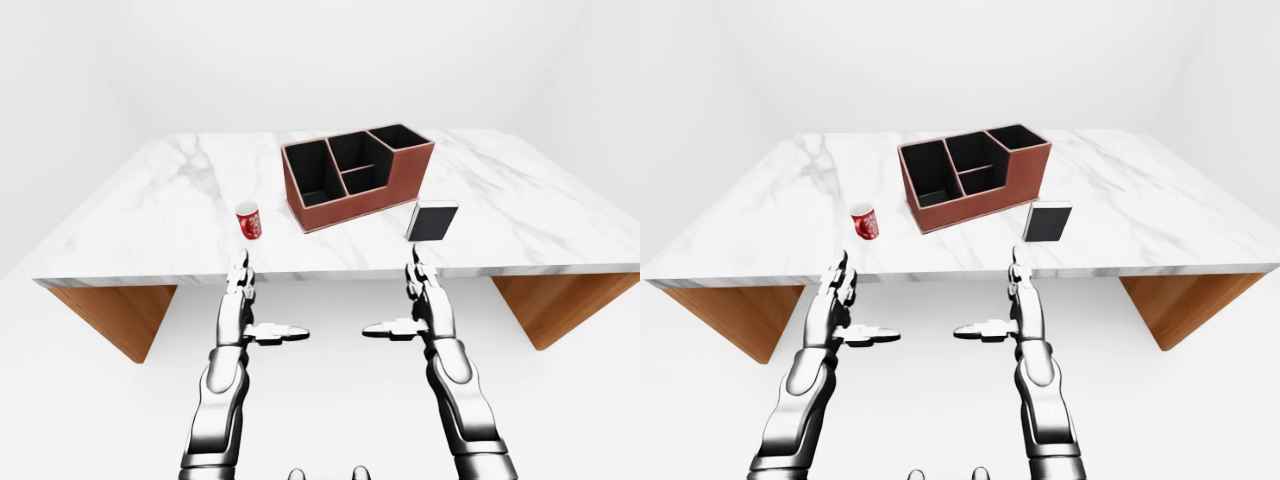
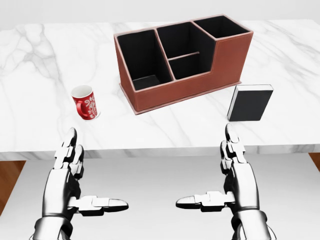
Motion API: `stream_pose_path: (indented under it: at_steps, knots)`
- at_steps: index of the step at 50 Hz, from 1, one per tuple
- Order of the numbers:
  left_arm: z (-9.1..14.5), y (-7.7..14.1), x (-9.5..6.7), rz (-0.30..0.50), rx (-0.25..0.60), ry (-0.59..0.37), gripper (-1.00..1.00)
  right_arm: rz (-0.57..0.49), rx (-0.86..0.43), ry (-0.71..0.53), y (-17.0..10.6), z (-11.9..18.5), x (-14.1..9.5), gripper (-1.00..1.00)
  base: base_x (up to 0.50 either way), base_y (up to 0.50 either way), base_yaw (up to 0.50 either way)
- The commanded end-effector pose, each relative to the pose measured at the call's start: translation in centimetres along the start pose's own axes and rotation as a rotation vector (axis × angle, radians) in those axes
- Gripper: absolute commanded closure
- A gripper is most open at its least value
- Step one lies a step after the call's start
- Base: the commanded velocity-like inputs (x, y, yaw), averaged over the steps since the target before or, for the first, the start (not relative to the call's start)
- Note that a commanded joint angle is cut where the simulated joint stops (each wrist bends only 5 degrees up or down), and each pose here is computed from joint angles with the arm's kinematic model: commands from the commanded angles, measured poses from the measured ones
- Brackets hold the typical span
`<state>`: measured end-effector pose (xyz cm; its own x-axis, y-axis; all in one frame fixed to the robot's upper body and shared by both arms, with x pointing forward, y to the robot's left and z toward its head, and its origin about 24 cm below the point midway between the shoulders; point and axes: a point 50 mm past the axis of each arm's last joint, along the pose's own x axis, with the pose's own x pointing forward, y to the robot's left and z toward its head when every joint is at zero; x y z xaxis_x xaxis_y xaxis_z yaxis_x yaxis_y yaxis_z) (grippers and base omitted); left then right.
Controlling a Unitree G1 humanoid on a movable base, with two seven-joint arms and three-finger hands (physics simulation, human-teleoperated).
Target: Pick up the book and place it in the back compartment of the caddy.
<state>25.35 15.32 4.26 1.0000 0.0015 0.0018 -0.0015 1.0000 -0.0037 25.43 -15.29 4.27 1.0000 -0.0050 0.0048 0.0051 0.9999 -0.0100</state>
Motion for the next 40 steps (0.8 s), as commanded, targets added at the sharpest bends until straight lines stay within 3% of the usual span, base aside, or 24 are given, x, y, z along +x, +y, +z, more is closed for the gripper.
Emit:
stream_pose_path:
  at_steps: [1, 6, 14, 15, 21, 40]
  knots:
    - [1.1, 0.8, -0.4, -0.005, 0.013, -0.002, -1.0, 0.003, 0.001, 0.0, -0.7, 0.5, -0.1, -1.0, 0.0, 0.0, 0.0]
    - [4.3, 0.9, -1.5, -0.021, 0.032, -0.135, -1.0, 0.001, -0.003, -0.035, -0.8, 2.0, -0.4, -1.0, 0.0, 0.0, 0.0]
    - [9.6, 1.5, -3.4, -0.035, 0.037, -0.372, -1.0, 0.019, -0.003, -0.207, -0.7, 6.0, -1.5, -1.0, 0.0, 0.0, 0.0]
    - [11.0, 1.7, -4.1, -0.038, 0.041, -0.436, -1.0, 0.02, -0.016, -0.254, -0.6, 7.0, -1.9, -1.0, 0.0, 0.0, 0.0]
    - [14.2, 1.9, -6.2, -0.043, 0.083, -0.588, -1.0, 0.044, -0.039, -0.392, -0.3, 10.1, -3.4, -1.0, 0.0, 0.0, 0.0]
    - [15.5, 2.4, -6.7, -0.025, 0.13, -0.653, -1.0, 0.071, -0.067, -0.562, -0.8, 13.6, -5.6, -1.0, 0.01, 0.0, 0.0]
